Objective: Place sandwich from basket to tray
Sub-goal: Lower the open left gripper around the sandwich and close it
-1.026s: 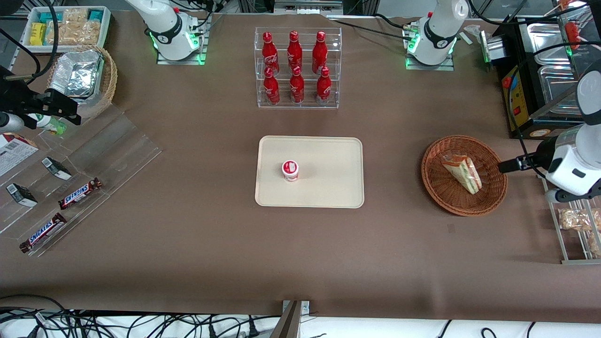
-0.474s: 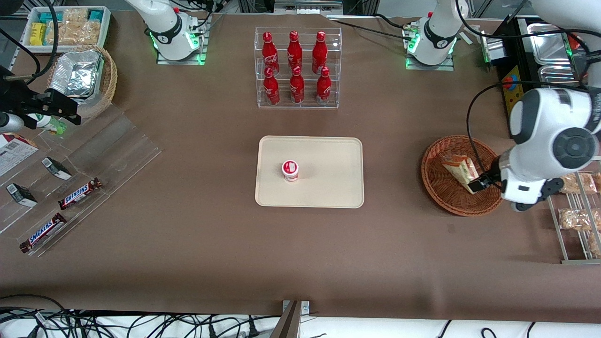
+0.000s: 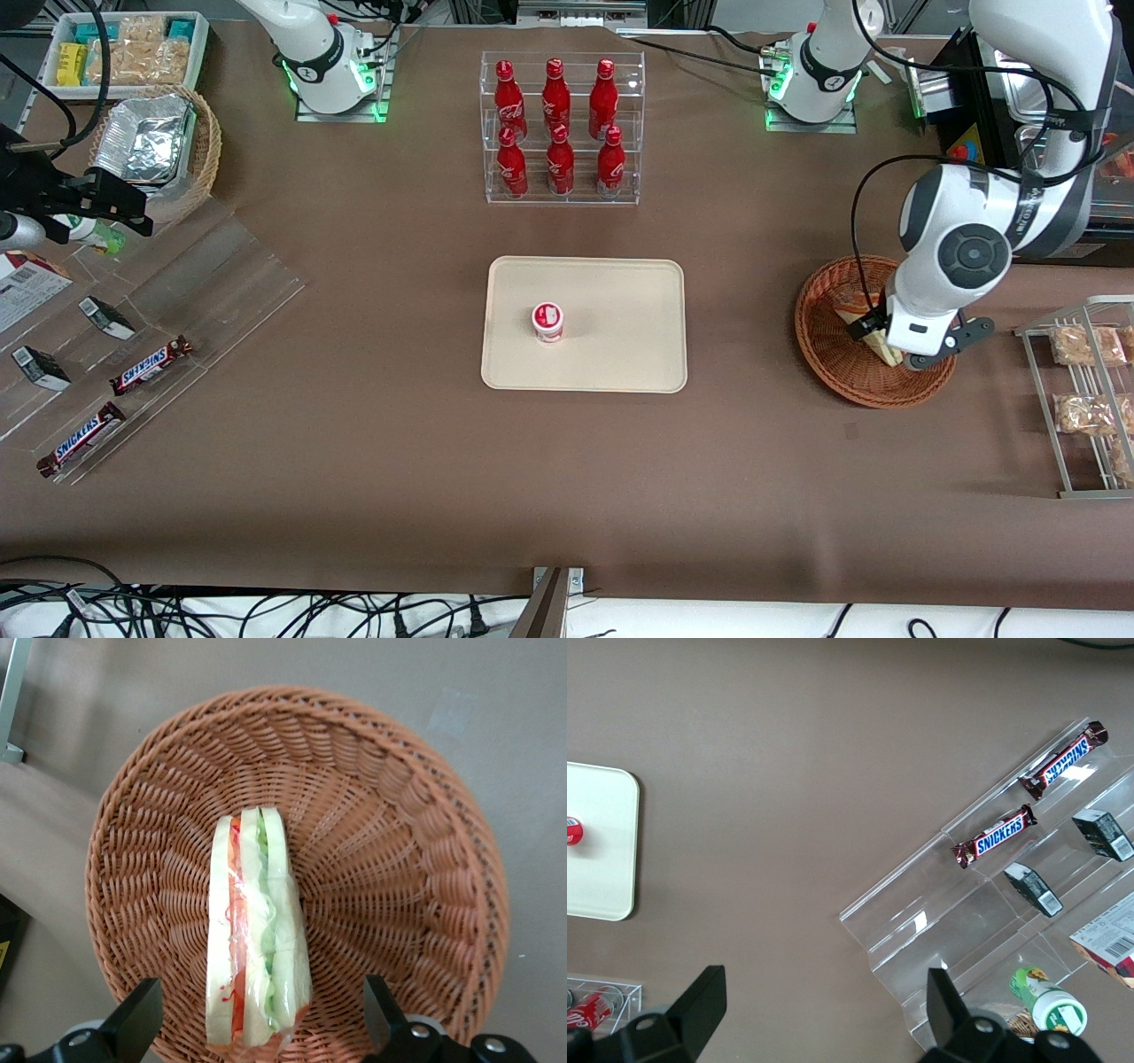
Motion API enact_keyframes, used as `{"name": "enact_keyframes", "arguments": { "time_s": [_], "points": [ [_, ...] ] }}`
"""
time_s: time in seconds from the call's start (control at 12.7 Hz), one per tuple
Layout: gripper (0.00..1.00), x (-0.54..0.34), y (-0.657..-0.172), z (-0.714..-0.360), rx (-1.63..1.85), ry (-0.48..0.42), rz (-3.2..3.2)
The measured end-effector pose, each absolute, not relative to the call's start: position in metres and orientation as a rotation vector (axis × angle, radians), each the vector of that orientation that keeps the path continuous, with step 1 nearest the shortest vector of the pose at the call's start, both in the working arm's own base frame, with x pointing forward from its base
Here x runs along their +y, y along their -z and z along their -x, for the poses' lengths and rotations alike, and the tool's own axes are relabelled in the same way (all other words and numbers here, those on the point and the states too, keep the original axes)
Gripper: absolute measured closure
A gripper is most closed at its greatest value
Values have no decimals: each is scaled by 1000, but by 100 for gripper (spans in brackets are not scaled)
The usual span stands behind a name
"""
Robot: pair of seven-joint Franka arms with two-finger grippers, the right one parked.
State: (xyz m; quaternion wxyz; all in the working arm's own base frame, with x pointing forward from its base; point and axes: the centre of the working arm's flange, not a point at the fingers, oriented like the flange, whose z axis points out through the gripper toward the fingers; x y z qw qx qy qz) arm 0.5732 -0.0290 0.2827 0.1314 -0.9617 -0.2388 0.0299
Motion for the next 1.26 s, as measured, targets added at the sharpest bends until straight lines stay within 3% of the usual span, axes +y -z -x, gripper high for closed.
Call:
{"name": "enact_keyframes", "arguments": {
  "time_s": [0.55, 1.26],
  "points": [
    [0, -14, -263, -564, -768, -1, 2782],
    [0, -12, -249, -554, -946, 17, 2715]
  ]
}}
